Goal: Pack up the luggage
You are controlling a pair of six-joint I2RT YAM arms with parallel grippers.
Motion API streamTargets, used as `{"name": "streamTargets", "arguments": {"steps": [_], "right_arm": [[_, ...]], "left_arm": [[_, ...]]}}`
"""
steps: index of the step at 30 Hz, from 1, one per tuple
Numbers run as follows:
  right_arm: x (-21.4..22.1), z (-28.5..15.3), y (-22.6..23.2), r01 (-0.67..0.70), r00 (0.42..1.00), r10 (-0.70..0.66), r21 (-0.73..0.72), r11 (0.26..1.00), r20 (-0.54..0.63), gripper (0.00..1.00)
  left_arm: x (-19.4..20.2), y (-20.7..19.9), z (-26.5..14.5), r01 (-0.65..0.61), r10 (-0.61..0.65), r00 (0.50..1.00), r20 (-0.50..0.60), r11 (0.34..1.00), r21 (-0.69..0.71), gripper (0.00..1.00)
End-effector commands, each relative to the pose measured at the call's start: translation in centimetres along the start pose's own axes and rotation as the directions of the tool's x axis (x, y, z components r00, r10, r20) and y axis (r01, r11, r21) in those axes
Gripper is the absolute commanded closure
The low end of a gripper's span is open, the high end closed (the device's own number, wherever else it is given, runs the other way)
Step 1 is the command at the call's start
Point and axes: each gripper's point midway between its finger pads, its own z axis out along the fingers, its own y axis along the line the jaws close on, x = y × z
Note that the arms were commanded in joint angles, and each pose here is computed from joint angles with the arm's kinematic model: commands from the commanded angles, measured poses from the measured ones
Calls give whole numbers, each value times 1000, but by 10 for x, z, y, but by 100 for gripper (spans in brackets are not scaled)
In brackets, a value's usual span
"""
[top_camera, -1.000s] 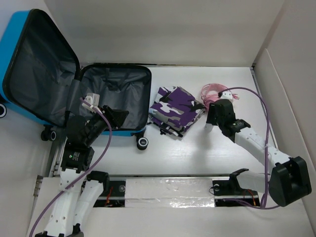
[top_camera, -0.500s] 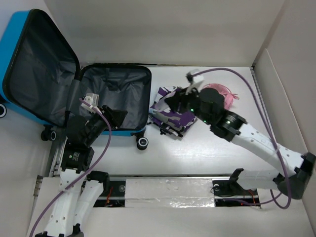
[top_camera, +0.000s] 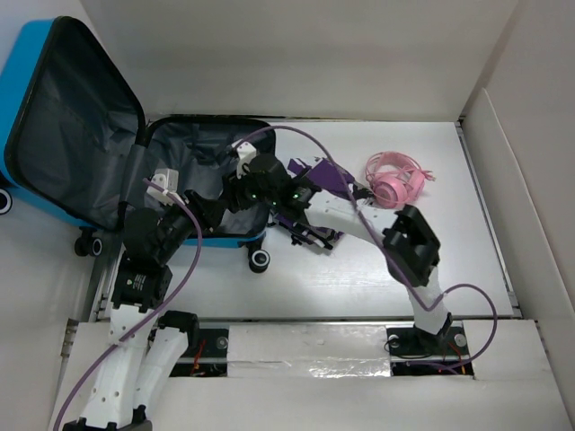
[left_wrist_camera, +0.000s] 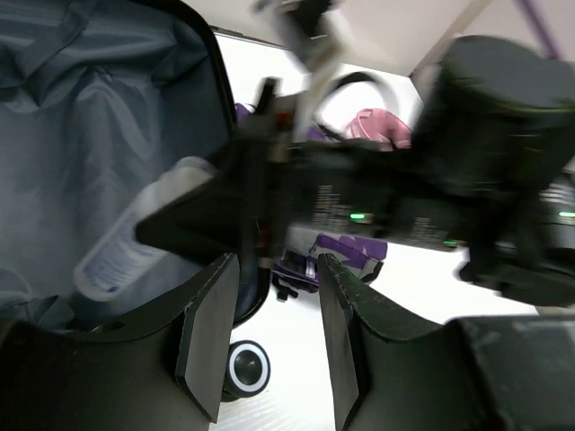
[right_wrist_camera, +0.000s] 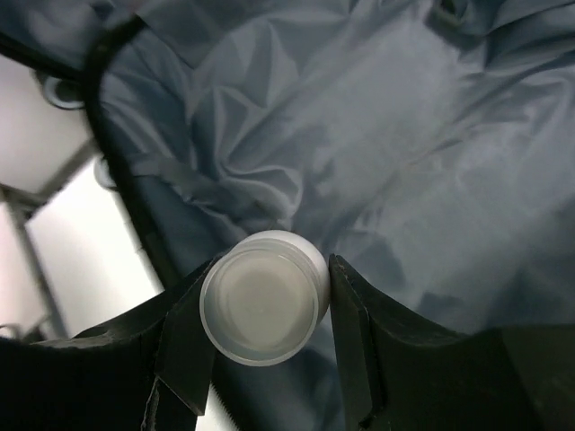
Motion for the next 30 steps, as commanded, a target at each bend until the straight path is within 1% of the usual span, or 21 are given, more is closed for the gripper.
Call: {"name": "streamTargets", "arguments": {"steps": [1, 4, 6, 7, 9, 10, 12, 14, 15, 16, 19, 20, 21, 23, 24, 25, 26, 27, 28, 29, 30], "right_arm": [[-56, 11, 32, 12, 991, 5, -122, 992, 135, 69], [-36, 34, 15, -10, 995, 19, -86, 996, 95, 68], [-29, 45, -2, -48, 994, 50, -27, 998, 94, 65], [-38, 46, -13, -57, 991, 57, -3, 998, 117, 63], [-48, 46, -32, -88, 985, 76, 67, 994, 155, 52], [-58, 43, -49, -101, 980, 82, 98, 990, 180, 44], [-75, 38, -59, -117, 971, 88, 122, 986, 220, 20], [-94, 29, -60, -114, 963, 83, 112, 987, 256, 11], [-104, 24, -63, -113, 959, 79, 111, 987, 271, 4], [-111, 20, -60, -107, 957, 75, 101, 989, 281, 0], [-147, -11, -65, -95, 938, 67, 64, 993, 341, 0], [-173, -38, -59, -83, 918, 59, 45, 996, 393, 0], [-162, -47, -78, -93, 923, 58, 73, 993, 380, 1], [-174, -80, -95, -75, 902, 17, 117, 990, 432, 12], [-199, -126, -114, -86, 867, -20, 189, 978, 498, 51], [-169, -136, -143, -114, 891, -22, 271, 956, 453, 77], [-162, -157, -167, -135, 892, -41, 351, 927, 450, 90], [-170, -198, -181, -169, 870, -59, 408, 897, 489, 100], [-133, -224, -234, -221, 894, -34, 507, 833, 446, 100], [-122, -246, -254, -251, 894, -26, 547, 799, 448, 100], [-109, -265, -271, -276, 894, -17, 581, 766, 447, 96]], "left_arm": [[-23, -8, -3, -27, 26, 998, 64, 1000, 7, 63], [-22, -6, -1, -25, 25, 998, 60, 1000, 1, 63], [-22, -7, -1, -25, 24, 998, 63, 1000, 5, 63], [-22, -7, -1, -26, 25, 998, 61, 1000, 6, 63], [-22, -5, 0, -24, 24, 998, 60, 1000, -3, 63], [-21, -5, 0, -24, 24, 998, 58, 1000, -2, 63], [-20, -5, 0, -25, 25, 998, 57, 1000, -3, 63], [-20, -4, 1, -23, 23, 998, 57, 1000, -6, 63], [-20, -3, 2, -21, 22, 998, 53, 1000, -8, 63], [-19, -3, 2, -21, 21, 998, 51, 1000, -7, 63], [-19, -2, 2, -20, 20, 998, 51, 1000, -7, 63], [-19, -1, 2, -18, 19, 998, 53, 1000, -10, 63], [-19, 0, 3, -19, 19, 998, 51, 1000, -14, 63], [-18, 0, 3, -20, 21, 999, 47, 1000, -16, 63], [-18, -1, 2, -23, 23, 998, 51, 1000, -9, 67], [-17, -1, 1, -22, 23, 999, 48, 1000, -7, 70], [-17, -3, 1, -23, 23, 999, 48, 1000, 0, 72], [-17, -3, 2, -23, 23, 999, 45, 1000, 2, 76], [-17, -3, 2, -23, 23, 999, 44, 1000, 5, 78], [-16, -5, 2, -24, 23, 999, 40, 1000, 13, 79], [-15, -5, 4, -23, 22, 999, 35, 1000, 17, 79]]}}
